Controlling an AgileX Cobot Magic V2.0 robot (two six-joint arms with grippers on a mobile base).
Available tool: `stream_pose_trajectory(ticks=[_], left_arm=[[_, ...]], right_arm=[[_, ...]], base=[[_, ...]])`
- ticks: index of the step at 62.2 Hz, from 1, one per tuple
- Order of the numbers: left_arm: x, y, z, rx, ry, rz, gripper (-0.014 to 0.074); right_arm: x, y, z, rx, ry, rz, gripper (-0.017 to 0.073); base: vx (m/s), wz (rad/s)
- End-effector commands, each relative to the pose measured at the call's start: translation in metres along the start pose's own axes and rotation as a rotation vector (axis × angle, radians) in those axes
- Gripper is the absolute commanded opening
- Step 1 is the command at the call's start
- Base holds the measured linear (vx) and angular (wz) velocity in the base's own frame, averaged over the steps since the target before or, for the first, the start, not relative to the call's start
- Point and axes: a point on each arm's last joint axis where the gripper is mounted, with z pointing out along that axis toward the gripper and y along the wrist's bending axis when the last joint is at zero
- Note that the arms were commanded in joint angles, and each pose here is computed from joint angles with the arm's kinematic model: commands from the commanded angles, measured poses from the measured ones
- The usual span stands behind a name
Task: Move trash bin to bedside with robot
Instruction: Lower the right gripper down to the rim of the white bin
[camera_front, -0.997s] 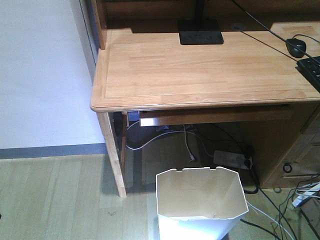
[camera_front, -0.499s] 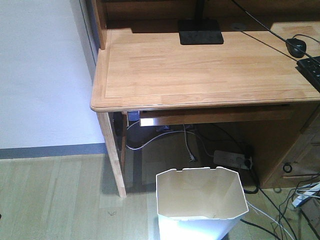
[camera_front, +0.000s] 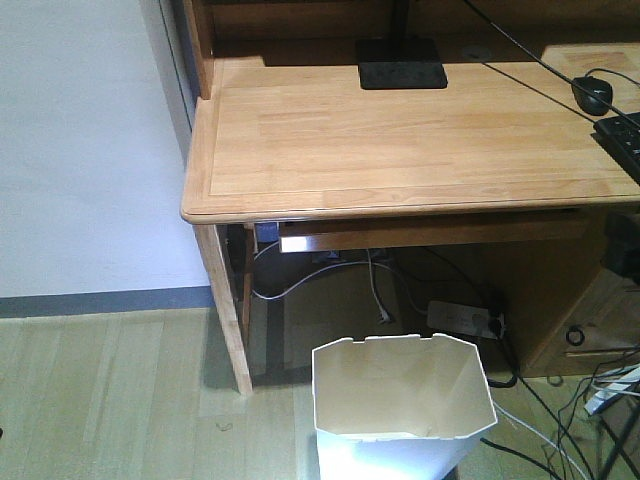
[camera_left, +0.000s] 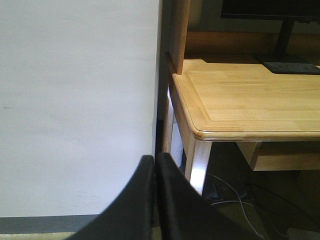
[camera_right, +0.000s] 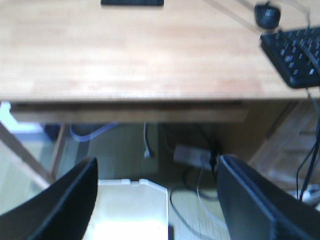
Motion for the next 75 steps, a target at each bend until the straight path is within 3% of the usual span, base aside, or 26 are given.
stream_pose_trajectory(ticks=[1, 36, 49, 55, 75], left_arm=[[-0.003, 0.0, 0.0, 0.004, -0.072, -0.009, -0.0006], [-0.003, 0.0, 0.0, 0.004, -0.072, -0.009, -0.0006], [-0.003, 0.0, 0.0, 0.004, -0.072, -0.009, -0.0006], [-0.003, 0.0, 0.0, 0.004, -0.072, -0.009, -0.0006], [-0.003, 0.0, 0.0, 0.004, -0.072, -0.009, -0.0006]], right_arm=[[-0.02, -0.002, 0.007, 0.002, 0.003, -0.02, 0.05], [-0.022, -0.001, 0.107, -0.063, 0.379, -0.08, 0.05], [-0.018, -0.025, 0.146, -0.096, 0.424, 0.061, 0.05], [-0.015, -0.038, 0.161, -0.119, 0.399, 0.088, 0.05], [0.02, -0.047, 0.219, -0.139, 0.467, 0.029, 0.05]], base=[[0.0, 0.0], [0.0, 0.0], [0.0, 0.0], [0.0, 0.0], [0.0, 0.0]])
